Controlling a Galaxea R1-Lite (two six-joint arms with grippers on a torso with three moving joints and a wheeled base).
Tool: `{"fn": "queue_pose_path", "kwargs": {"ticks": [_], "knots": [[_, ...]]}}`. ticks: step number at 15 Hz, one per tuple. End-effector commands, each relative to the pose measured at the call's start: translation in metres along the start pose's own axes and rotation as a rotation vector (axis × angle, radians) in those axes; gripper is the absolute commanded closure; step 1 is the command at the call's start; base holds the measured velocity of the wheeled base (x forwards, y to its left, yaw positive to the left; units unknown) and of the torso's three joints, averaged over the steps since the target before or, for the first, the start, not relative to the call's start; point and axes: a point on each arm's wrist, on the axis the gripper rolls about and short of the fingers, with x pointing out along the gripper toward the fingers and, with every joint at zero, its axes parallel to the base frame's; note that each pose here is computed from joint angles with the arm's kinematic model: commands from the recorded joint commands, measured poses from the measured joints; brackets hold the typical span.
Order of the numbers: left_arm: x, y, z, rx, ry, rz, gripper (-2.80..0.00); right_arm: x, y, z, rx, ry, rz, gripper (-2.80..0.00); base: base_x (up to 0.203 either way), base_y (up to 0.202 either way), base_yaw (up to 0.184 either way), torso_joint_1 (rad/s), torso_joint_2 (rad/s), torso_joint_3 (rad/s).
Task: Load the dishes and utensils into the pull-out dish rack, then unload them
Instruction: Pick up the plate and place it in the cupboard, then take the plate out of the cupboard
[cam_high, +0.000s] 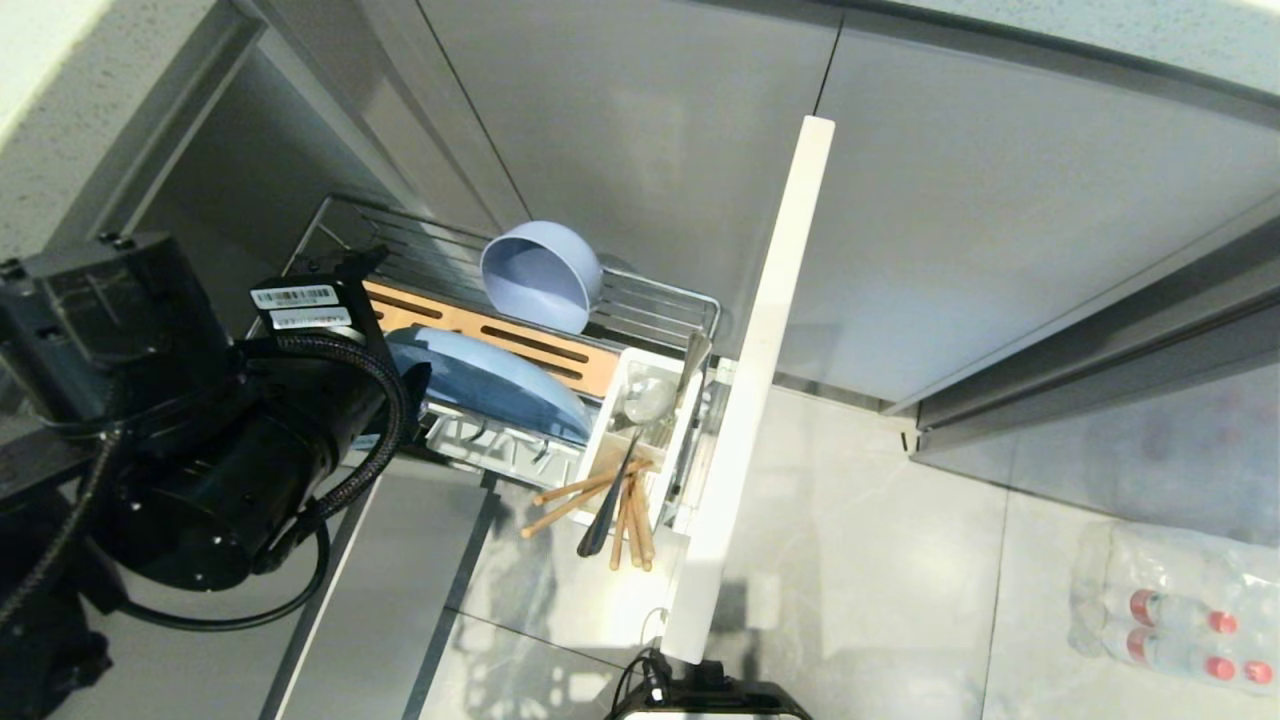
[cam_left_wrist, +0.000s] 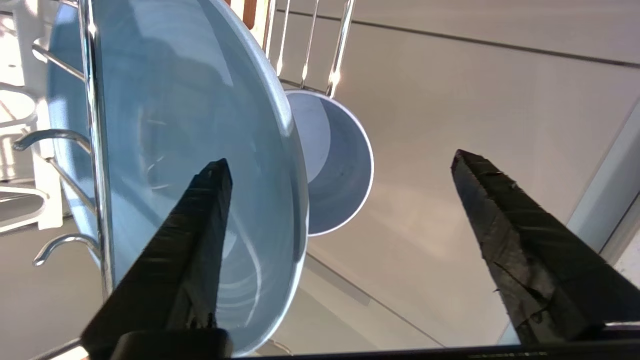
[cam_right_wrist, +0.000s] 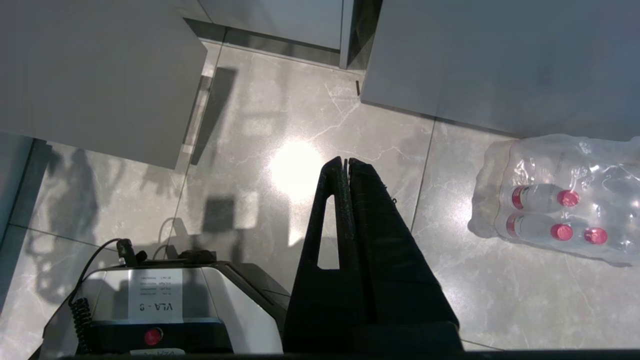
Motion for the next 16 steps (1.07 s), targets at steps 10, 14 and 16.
{"fn": "queue_pose_path", "kwargs": {"ticks": [10,14,16], "knots": [[-0.015,-0.02,0.01,-0.032,0.009,-0.029,-2.8,0.0,0.0,0.0,0.0,0.0,0.0,0.0,0.0,0.0,0.0,0.0,0.0,0.0],[-0.024,-0.029,0.013,-0.054,0.027,-0.054,-2.8,0.0,0.0,0.0,0.0,0.0,0.001,0.0,0.0,0.0,0.0,0.0,0.0,0.0],[-0.027,-0.033,0.015,-0.065,0.026,-0.068,0.0,0.0,0.0,0.0,0.0,0.001,0.001,0.0,0.0,0.0,0.0,0.0,0.0,0.0]]}}
